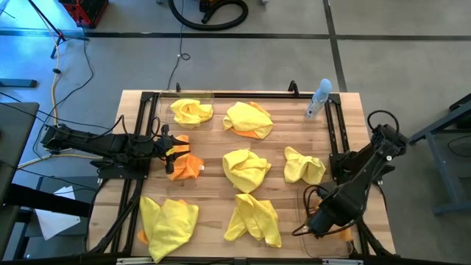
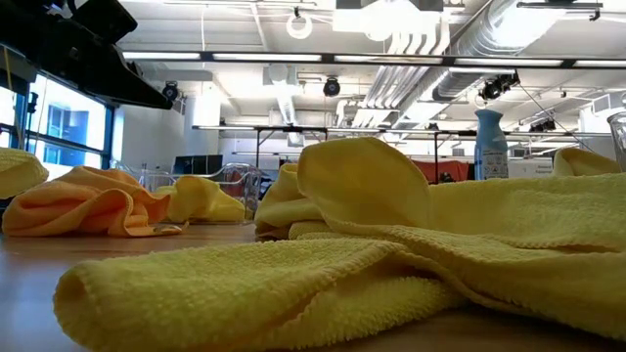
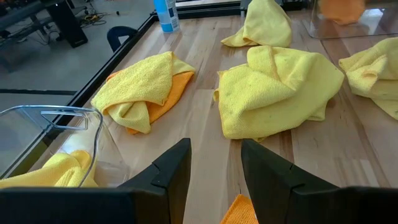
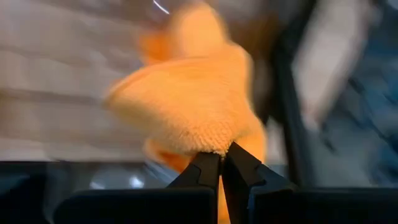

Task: Sort microfiber towel by color & place in baskets
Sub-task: Put the orange towel into the bottom transparent bin, then put the yellow towel into the top transparent bin

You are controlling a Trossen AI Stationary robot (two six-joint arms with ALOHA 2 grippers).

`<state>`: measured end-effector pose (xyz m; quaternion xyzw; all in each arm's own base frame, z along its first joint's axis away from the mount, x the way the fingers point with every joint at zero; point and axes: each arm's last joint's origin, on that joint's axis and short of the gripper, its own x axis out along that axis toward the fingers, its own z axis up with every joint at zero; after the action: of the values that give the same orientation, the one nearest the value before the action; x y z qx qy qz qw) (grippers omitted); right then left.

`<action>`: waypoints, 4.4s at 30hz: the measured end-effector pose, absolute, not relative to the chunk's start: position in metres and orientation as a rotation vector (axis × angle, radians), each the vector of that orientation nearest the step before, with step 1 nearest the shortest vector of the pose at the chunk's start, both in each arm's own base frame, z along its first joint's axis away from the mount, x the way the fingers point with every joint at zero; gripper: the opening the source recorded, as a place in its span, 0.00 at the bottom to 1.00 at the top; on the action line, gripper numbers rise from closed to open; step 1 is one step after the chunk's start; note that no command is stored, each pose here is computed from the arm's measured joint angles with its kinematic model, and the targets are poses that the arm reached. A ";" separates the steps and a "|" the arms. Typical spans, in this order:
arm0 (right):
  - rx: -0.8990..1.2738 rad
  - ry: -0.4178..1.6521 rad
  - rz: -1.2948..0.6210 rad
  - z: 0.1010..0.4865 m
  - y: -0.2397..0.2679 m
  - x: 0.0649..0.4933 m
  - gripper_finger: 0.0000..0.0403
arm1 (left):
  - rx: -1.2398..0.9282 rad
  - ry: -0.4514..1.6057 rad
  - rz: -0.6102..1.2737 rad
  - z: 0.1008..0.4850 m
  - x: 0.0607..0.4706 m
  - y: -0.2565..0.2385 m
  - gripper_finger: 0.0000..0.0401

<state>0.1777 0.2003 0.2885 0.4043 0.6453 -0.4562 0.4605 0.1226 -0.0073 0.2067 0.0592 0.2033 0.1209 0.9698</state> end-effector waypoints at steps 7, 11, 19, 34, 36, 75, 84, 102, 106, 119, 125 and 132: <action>1.074 1.622 -1.052 0.253 0.206 0.183 0.00 | 0.120 0.413 0.244 0.207 0.122 -0.007 0.32; 1.092 1.580 -1.011 0.228 0.208 0.181 0.00 | 0.120 0.413 0.244 0.207 0.122 -0.007 0.32; 1.109 1.529 -0.992 0.181 0.201 0.174 0.00 | 0.120 0.413 0.244 0.207 0.122 -0.007 0.32; 1.115 1.535 -0.937 0.174 0.202 0.174 0.23 | 0.119 0.412 0.244 0.207 0.123 -0.007 0.32; 1.094 1.542 -0.936 0.181 0.204 0.174 0.27 | 0.119 0.412 0.244 0.207 0.123 -0.007 0.32; 0.296 0.779 -0.724 0.216 0.081 0.255 0.33 | 0.074 0.339 0.250 0.212 0.132 -0.009 0.32; 0.217 0.661 -0.613 0.205 0.054 0.229 0.33 | 0.118 0.314 0.257 0.210 0.153 -0.012 0.32; 0.281 0.593 -0.476 0.198 0.063 0.172 0.33 | 0.117 0.497 0.228 0.229 0.247 -0.033 0.32; 0.240 0.604 -0.442 0.202 0.068 0.158 0.33 | 0.097 0.556 0.217 0.223 0.274 -0.045 0.32; 0.147 0.509 -0.414 0.216 0.073 0.131 0.33 | 0.109 0.666 0.224 0.204 0.340 -0.060 0.32; 0.131 0.519 -0.403 0.215 0.074 0.129 0.33 | 0.089 0.762 0.281 0.183 0.352 -0.048 0.32; 0.138 0.517 -0.405 0.215 0.075 0.130 0.33 | 0.084 0.877 0.343 0.166 0.350 -0.031 0.30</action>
<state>0.1297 0.0747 0.2152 0.0678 0.2535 -0.1989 0.9442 0.3500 -0.0312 0.1662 0.0405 0.4225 0.1650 0.8903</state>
